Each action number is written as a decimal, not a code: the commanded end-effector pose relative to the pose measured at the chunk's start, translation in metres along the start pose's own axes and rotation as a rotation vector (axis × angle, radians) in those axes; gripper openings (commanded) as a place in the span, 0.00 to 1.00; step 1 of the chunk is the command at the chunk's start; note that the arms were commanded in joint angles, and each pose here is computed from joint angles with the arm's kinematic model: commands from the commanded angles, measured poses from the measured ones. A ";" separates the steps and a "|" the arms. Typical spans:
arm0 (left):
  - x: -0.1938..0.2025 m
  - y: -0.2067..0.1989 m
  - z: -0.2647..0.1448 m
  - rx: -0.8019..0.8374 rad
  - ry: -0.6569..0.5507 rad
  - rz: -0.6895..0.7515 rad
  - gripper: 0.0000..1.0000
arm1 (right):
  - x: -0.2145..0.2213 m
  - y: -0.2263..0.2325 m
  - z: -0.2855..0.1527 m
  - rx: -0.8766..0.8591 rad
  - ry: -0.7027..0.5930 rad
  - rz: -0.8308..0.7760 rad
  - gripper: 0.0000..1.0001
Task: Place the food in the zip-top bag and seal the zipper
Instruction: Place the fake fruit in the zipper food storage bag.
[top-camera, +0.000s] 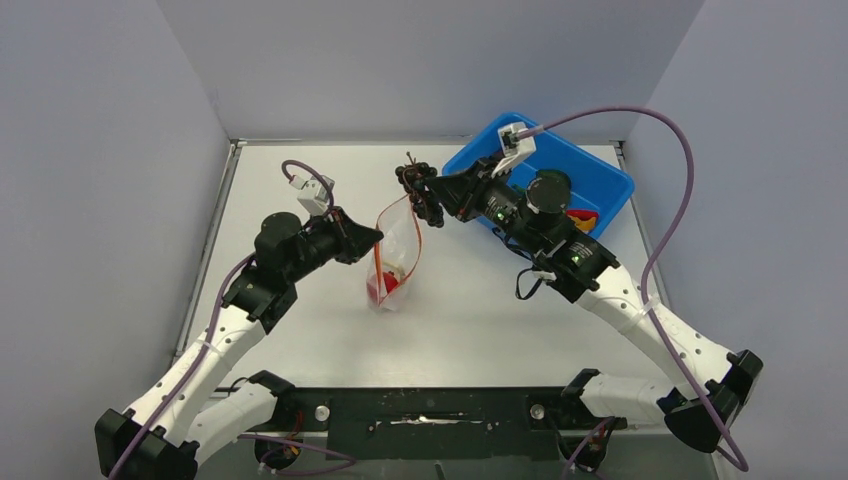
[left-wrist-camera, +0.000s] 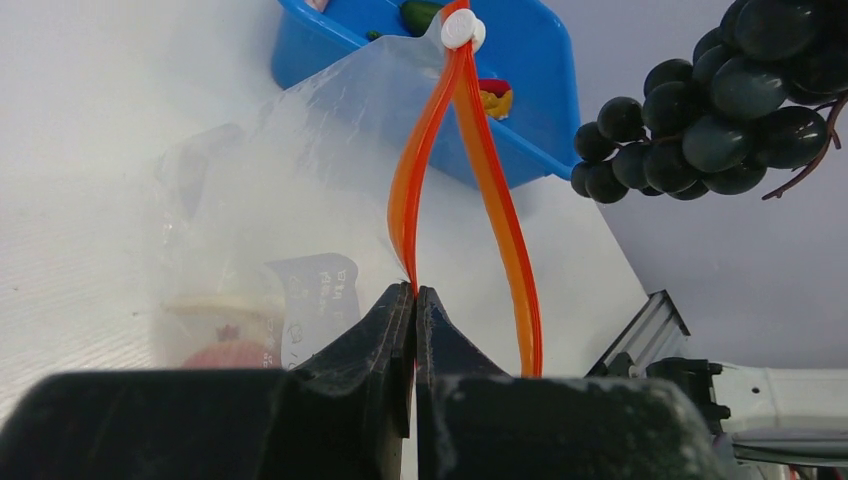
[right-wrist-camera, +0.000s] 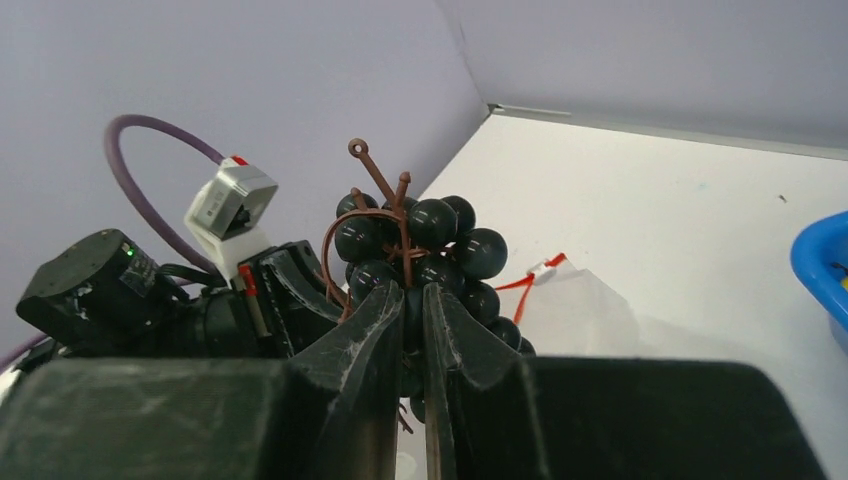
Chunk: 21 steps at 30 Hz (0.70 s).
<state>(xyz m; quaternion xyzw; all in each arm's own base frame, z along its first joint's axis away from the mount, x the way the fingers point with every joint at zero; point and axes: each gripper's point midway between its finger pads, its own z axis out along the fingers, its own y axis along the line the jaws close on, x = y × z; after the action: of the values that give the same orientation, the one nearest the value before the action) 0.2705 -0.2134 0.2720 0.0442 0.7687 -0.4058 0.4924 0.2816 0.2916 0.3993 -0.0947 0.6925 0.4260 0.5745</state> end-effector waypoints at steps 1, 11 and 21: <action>-0.023 -0.027 -0.001 0.096 -0.062 -0.049 0.00 | -0.038 0.033 -0.001 -0.094 -0.181 0.051 0.05; -0.024 -0.031 -0.001 0.110 -0.057 -0.095 0.00 | -0.027 0.054 0.011 -0.177 -0.200 0.129 0.05; -0.020 -0.036 -0.003 0.138 -0.041 -0.105 0.00 | 0.020 0.038 0.026 -0.164 -0.129 0.196 0.06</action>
<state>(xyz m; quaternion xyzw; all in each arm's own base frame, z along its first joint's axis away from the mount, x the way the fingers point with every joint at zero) 0.2643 -0.2244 0.2743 0.0110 0.7693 -0.4523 0.4511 0.2708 0.3360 0.3838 -0.0647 0.6573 0.5068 0.5541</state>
